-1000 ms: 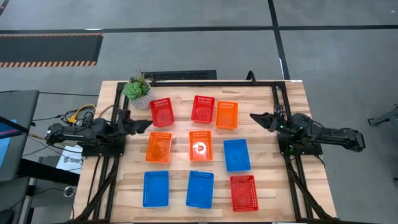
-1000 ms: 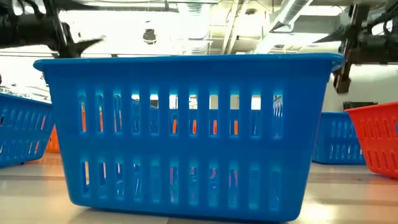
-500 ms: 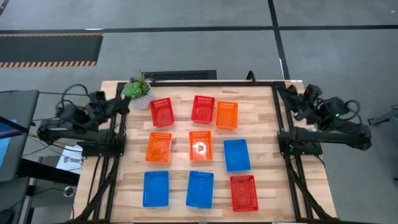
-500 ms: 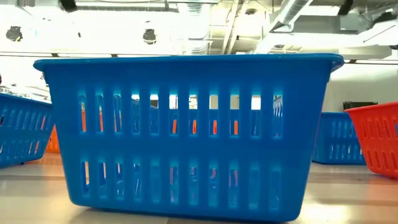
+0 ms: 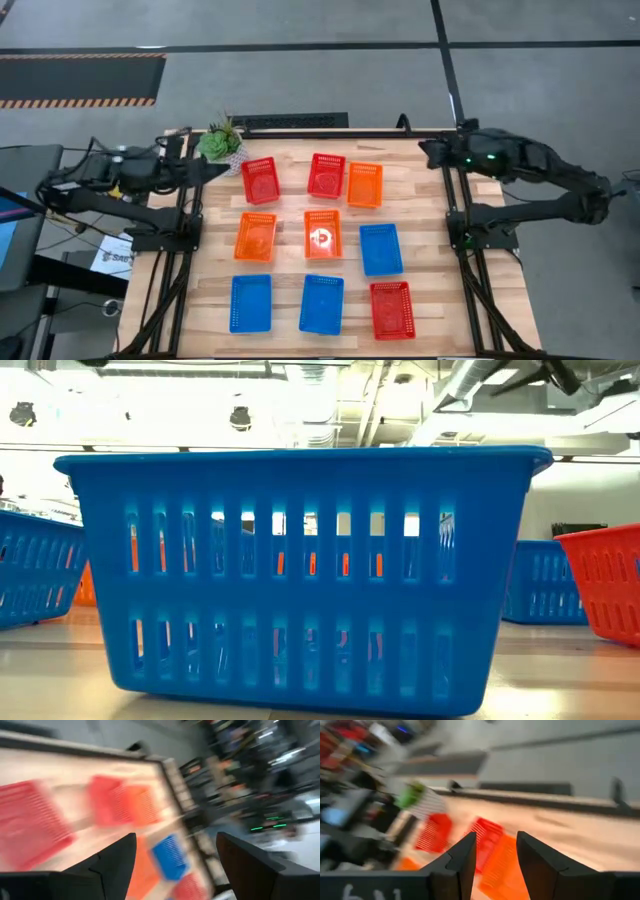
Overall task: Stack baskets by color
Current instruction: Stack the bottom right orange bin on top of the top orange bin
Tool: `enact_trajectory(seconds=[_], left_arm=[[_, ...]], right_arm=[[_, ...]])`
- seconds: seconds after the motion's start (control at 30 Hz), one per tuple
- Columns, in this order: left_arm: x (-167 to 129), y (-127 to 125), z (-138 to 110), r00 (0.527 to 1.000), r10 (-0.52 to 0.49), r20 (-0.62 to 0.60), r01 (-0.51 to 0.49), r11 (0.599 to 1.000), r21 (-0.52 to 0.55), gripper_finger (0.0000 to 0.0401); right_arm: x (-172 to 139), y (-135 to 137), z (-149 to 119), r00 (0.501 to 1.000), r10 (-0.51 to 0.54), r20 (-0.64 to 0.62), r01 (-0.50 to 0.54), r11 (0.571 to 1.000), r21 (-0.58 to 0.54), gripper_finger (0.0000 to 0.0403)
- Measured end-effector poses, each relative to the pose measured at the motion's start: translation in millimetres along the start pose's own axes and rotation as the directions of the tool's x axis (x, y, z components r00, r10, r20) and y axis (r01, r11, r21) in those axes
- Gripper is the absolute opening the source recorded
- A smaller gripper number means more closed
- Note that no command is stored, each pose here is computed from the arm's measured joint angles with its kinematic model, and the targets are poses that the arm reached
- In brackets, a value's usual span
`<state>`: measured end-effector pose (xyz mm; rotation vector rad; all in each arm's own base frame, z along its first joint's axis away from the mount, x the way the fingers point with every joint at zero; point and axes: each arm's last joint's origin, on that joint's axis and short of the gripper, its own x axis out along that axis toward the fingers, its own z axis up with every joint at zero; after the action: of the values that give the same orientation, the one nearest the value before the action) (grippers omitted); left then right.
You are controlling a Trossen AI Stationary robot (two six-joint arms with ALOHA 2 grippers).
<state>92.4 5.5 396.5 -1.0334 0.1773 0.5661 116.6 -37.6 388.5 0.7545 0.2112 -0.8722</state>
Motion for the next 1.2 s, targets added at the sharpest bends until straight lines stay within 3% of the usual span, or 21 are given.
enact_trajectory(seconds=[0.1,0.27,0.4,0.67,0.87,1.03,1.2], left_arm=[[2.8,1.6,-1.8,0.989,0.141,-0.044,-0.14,0.99,0.031,0.0263],[9.4,9.0,-7.9,0.954,0.291,-0.078,-0.288,0.957,0.039,0.0263],[13.8,11.9,-11.7,0.927,0.359,-0.109,-0.354,0.933,0.059,0.0263],[12.8,17.5,-13.9,0.898,0.42,-0.133,-0.409,0.907,0.103,0.0263],[23.8,36.6,-29.8,0.87,0.443,-0.216,-0.432,0.896,0.097,0.0263],[41.4,57.0,-47.9,0.881,0.409,-0.237,-0.405,0.912,0.065,0.0263],[51.4,74.1,-60.1,0.902,0.361,-0.236,-0.371,0.929,0.004,0.0263]], right_arm=[[16.7,2.8,-4.3,0.992,-0.11,-0.07,0.111,0.994,0.017,0.0166],[54.5,7.6,-16.0,0.946,-0.278,-0.166,0.277,0.96,-0.026,0.0184],[81.5,15.1,-26.2,0.915,-0.326,-0.236,0.307,0.945,-0.116,0.0201],[129.7,24.4,-53.3,0.822,-0.388,-0.417,0.333,0.921,-0.202,0.0242],[151.2,25.2,-66.6,0.774,-0.443,-0.453,0.38,0.896,-0.229,0.0249],[152.1,22.8,-69.8,0.752,-0.446,-0.486,0.376,0.895,-0.24,0.0249],[138.9,3.9,-72.7,0.755,-0.425,-0.499,0.382,0.904,-0.192,0.0249]])
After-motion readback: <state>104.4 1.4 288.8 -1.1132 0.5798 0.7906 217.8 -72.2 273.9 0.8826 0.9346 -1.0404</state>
